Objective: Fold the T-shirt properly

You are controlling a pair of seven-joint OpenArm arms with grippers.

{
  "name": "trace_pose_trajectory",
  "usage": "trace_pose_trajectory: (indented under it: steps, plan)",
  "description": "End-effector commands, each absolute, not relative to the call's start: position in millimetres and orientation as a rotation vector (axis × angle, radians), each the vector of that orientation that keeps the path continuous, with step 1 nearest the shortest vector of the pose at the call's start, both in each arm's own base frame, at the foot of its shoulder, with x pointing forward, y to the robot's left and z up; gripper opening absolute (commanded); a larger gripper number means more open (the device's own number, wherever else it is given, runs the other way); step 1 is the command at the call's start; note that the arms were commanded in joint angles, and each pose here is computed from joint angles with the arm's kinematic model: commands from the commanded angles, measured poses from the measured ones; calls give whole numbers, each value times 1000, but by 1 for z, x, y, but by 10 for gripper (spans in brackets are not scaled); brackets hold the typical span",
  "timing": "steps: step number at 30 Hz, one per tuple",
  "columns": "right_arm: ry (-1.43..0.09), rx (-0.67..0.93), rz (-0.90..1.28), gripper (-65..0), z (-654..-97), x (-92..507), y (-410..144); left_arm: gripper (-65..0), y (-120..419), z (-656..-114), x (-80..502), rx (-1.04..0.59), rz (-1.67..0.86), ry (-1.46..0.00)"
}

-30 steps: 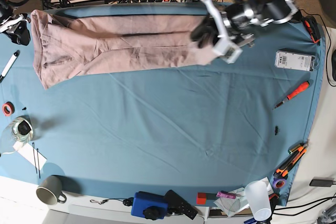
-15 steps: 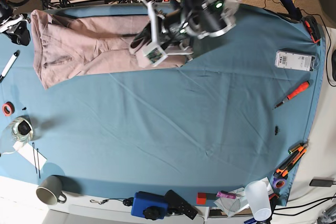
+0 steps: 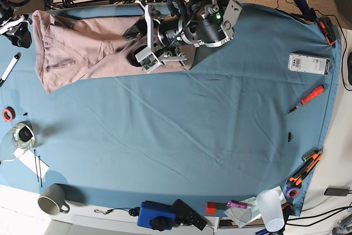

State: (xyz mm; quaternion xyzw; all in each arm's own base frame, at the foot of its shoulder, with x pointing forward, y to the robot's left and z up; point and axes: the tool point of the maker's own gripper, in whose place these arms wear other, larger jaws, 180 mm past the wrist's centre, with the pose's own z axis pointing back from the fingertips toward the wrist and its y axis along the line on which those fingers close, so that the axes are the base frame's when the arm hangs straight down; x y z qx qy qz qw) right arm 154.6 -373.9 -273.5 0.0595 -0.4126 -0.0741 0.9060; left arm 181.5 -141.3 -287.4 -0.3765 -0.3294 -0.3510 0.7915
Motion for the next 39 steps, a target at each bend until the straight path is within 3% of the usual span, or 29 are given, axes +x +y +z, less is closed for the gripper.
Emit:
trace_pose_trajectory:
  steps: [1,13,21,27,30,33,39]
  plan:
    - [-899,106,-128,-469,-259,161,-377,-357,-147,-272,186,-846,-729,-755]
    - [-948,103,-129,-469,-251,167,-379,-358,-124,-271,195,-700,-671,-759]
    - [-998,65,-39,-469,-218,183,-390,-358,-67,-262,203,-423,-569,-879]
    - [-956,-20,-11,-469,-213,183,-405,-358,-38,-277,206,-275,-561,-862]
    - [-928,-45,-17,-455,-217,180,-409,-358,-35,-280,204,-263,-561,-853]
    - [-872,-101,-29,-390,-224,173,-419,-358,-35,-280,204,-263,-561,-853]
    - [-871,-102,-47,-388,-227,172,-423,-358,-36,-283,199,-270,-557,-839]
